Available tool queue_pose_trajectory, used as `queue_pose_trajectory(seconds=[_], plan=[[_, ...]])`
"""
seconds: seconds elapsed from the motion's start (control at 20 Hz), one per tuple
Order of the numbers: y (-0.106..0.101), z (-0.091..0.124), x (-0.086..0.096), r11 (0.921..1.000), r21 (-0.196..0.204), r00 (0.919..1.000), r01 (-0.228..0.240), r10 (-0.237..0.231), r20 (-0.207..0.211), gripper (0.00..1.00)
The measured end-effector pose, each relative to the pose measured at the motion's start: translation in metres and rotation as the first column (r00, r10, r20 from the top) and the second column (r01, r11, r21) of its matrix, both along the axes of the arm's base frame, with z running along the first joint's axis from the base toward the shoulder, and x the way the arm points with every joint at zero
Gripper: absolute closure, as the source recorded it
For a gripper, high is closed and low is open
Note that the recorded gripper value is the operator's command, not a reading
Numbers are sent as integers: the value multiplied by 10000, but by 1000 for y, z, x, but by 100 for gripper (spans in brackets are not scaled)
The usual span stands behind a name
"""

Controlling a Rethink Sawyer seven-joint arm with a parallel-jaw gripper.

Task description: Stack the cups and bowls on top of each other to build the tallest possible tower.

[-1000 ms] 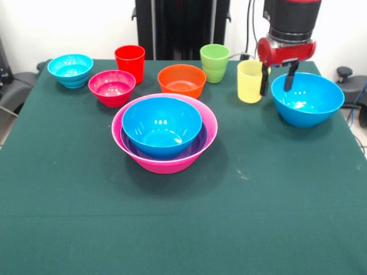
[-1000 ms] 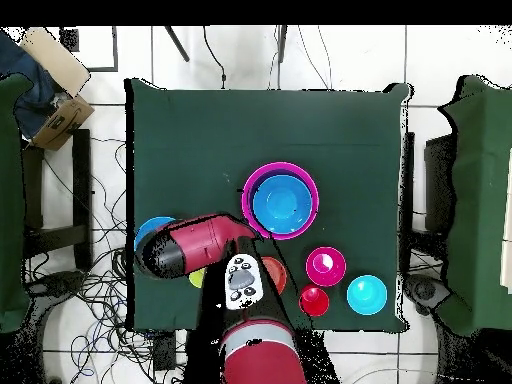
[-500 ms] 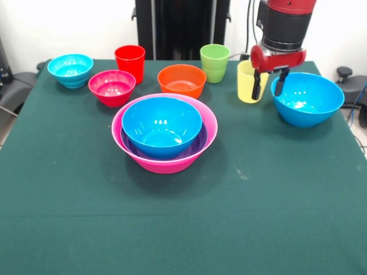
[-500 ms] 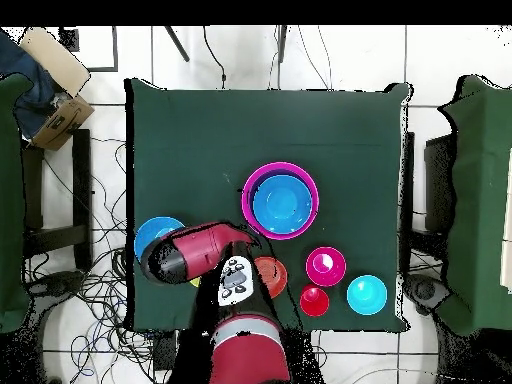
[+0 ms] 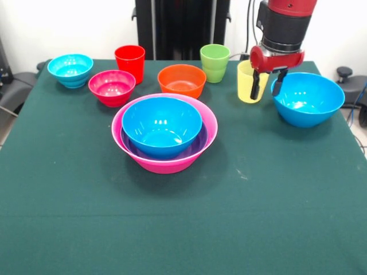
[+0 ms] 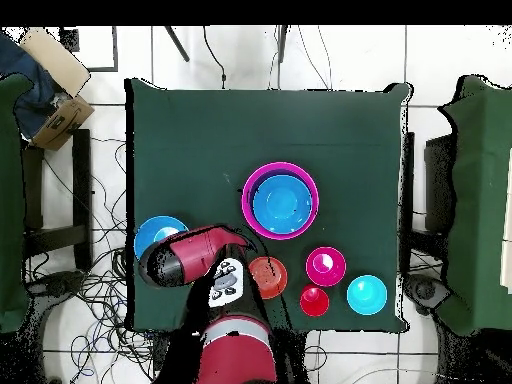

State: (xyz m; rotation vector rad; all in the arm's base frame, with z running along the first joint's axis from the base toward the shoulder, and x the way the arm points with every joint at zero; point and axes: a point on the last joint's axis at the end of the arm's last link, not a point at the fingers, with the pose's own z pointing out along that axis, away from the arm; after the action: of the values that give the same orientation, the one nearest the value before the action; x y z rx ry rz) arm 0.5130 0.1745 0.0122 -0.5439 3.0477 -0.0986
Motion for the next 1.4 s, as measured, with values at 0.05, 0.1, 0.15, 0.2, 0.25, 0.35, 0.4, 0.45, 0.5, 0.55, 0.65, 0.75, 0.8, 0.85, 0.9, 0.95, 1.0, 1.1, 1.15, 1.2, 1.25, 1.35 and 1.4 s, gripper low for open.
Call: queue_pose_trajectory(seconds=[0.05,0.1,0.15,0.2,0.25,0.35,0.4,0.45,0.5,0.55,0.65,0.75,0.8,0.85,0.9,0.95,1.0,1.1,1.15,1.2,1.25,1.35,1.4], plan=[[0,0,0,10000,-24,10000,-3,3,-2,0],[-1,-1,-1,10000,-76,10000,-13,13,-4,0],[-2,-1,-1,9999,-113,10000,-22,22,-9,0],[-2,-2,-1,9999,-137,10000,-32,32,-6,0],[-2,-2,-1,9999,-161,10000,-42,42,-4,0],[0,-2,-1,9997,-234,9999,-104,105,40,0],[1,-1,0,9996,-258,9999,-143,145,73,0],[3,-1,0,9995,-278,9998,-181,184,105,0],[4,0,1,9993,-297,9997,-219,223,137,0],[5,0,1,9992,-310,9996,-238,243,154,0],[7,1,2,9990,-348,9994,-290,297,200,0],[9,1,3,9986,-385,9990,-352,362,252,0],[11,2,4,9984,-400,9988,-389,400,280,0],[13,2,5,9982,-411,9985,-426,439,312,0],[15,3,6,9981,-419,9983,-453,467,337,0],[17,3,7,9980,-423,9982,-467,482,348,0],[20,4,9,9980,-428,9982,-474,490,351,0],[23,5,10,9979,-429,9982,-481,496,343,0],[25,5,10,9979,-431,9982,-480,495,345,0],[26,6,11,9978,-438,9980,-503,519,370,0],[27,6,11,9976,-451,9978,-524,541,385,0],[28,6,12,9974,-474,9976,-547,566,403,0],[28,6,12,9973,-487,9975,-554,575,416,0]])
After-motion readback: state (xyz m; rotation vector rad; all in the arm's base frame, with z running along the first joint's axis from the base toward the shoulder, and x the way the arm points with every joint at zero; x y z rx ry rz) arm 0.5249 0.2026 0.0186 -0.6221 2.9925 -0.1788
